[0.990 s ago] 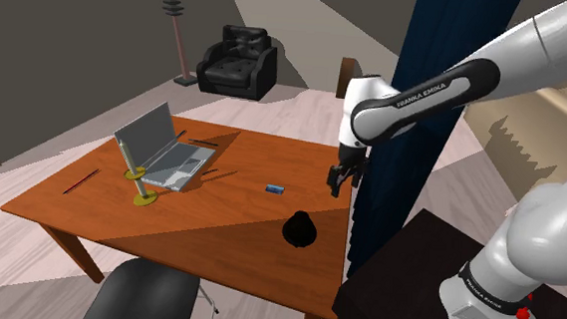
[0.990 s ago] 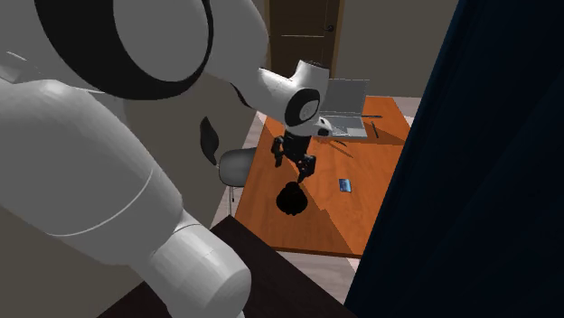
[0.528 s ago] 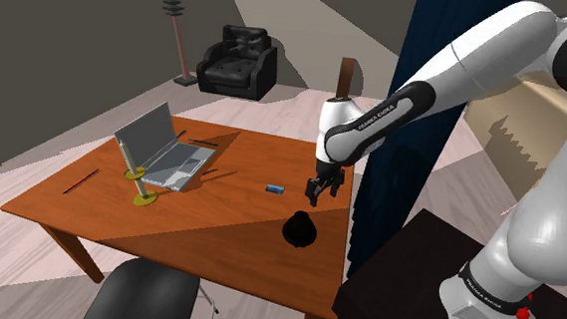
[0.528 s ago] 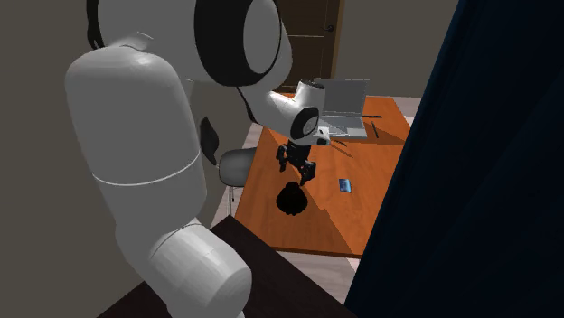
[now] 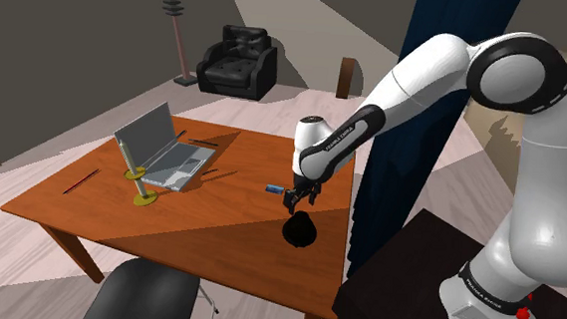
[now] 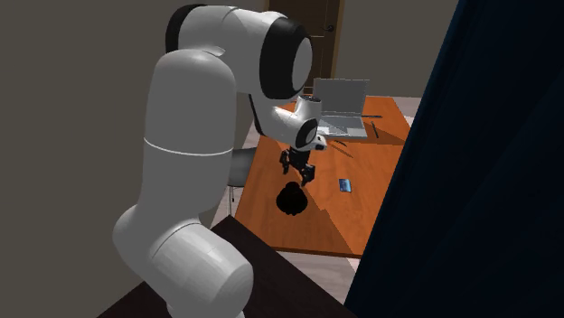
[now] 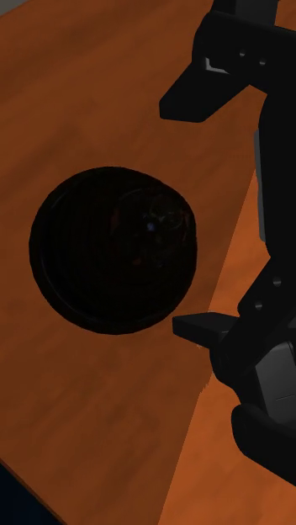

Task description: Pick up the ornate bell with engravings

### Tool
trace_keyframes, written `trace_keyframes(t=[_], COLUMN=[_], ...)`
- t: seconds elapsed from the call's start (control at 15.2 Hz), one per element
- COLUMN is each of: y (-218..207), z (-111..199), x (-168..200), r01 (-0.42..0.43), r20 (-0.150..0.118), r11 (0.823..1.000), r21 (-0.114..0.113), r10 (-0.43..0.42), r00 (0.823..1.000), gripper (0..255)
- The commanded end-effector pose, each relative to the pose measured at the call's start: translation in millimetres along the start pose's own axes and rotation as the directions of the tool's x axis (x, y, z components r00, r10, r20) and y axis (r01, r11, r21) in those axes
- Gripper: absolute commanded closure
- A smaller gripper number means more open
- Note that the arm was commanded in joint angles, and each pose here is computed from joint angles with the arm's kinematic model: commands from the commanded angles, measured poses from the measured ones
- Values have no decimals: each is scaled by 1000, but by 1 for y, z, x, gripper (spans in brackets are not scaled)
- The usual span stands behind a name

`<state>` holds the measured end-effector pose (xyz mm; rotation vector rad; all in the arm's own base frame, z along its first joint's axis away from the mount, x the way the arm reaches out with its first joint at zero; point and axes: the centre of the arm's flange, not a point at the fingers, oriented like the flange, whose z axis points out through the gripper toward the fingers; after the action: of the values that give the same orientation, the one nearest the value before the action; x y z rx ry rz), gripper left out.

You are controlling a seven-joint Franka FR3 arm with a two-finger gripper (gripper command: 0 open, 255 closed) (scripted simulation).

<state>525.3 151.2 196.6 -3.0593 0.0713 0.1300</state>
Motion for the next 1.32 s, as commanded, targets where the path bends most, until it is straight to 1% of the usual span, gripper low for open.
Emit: trace_keyframes(t=[0.0, 0.4, 0.53, 0.59, 1.19, 1.25], y=[-1, 1, 1, 2, 1, 1], z=[12, 47, 47, 47, 47, 42], x=[3, 6, 6, 6, 6, 5], r01=[-1, -1, -1, -1, -1, -1], r20=[-3, -3, -3, -2, -3, -3], r11=[1000, 1000, 1000, 1000, 1000, 1000], r21=[-1, -1, -1, -1, -1, -1], r10=[1, 1, 1, 1, 1, 1], r00=[1000, 1000, 1000, 1000, 1000, 1000], gripper=[0, 0, 0, 255, 255, 255])
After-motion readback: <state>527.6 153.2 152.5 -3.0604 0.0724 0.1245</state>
